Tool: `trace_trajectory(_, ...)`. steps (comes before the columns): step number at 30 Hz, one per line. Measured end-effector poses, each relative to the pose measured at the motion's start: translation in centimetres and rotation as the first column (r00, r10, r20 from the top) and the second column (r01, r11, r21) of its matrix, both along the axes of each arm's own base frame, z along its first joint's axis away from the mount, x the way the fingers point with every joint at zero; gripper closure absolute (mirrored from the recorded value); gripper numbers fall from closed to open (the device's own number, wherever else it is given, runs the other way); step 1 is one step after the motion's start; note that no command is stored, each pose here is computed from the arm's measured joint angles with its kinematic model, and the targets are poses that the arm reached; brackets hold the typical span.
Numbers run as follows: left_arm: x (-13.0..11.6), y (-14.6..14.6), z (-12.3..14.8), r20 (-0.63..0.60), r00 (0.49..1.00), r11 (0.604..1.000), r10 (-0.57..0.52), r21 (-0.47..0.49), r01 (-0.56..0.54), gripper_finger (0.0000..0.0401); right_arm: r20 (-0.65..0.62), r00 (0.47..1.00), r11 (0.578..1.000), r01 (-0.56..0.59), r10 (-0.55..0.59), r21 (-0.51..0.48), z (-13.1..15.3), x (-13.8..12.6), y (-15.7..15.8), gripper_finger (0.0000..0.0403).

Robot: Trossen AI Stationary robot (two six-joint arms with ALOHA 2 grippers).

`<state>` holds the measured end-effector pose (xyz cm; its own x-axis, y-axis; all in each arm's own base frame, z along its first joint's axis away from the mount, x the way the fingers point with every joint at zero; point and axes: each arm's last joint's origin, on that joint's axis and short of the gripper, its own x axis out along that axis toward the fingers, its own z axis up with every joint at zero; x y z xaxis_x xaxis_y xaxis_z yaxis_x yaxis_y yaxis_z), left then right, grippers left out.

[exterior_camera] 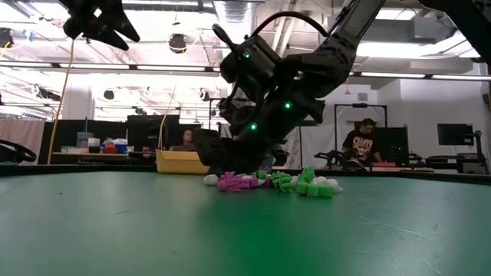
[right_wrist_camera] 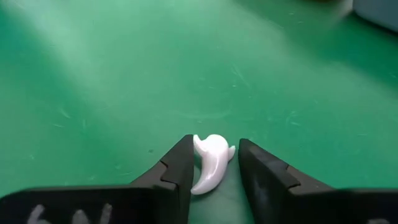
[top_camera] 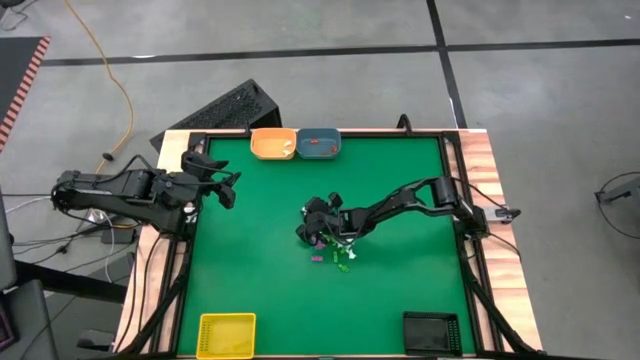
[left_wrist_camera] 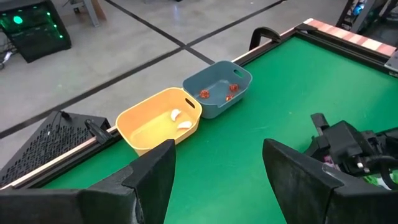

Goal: Sort Halloween decoration
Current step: Put the white ghost into the orange bin

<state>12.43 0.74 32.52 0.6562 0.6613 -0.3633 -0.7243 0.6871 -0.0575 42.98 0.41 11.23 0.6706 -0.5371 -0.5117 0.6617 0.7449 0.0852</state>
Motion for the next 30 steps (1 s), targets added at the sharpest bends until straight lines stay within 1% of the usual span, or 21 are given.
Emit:
trace_trajectory(19, 0.01, 0.0, -0.01, 0.006, 1.0, 1.0, 0.004, -0.007, -0.004, 0.017, -0.024, 1.0, 1.0, -0.004, 0.004, -0.001, -0.12, -0.14, 0.16, 0.0343)
trace_trajectory(30, 0.01, 0.0, -0.01, 0.006, 1.0, 1.0, 0.004, -0.006, -0.004, 0.017, -0.018, 1.0, 1.0, -0.004, 0.004, 0.001, -0.08, -0.12, 0.12, 0.0371)
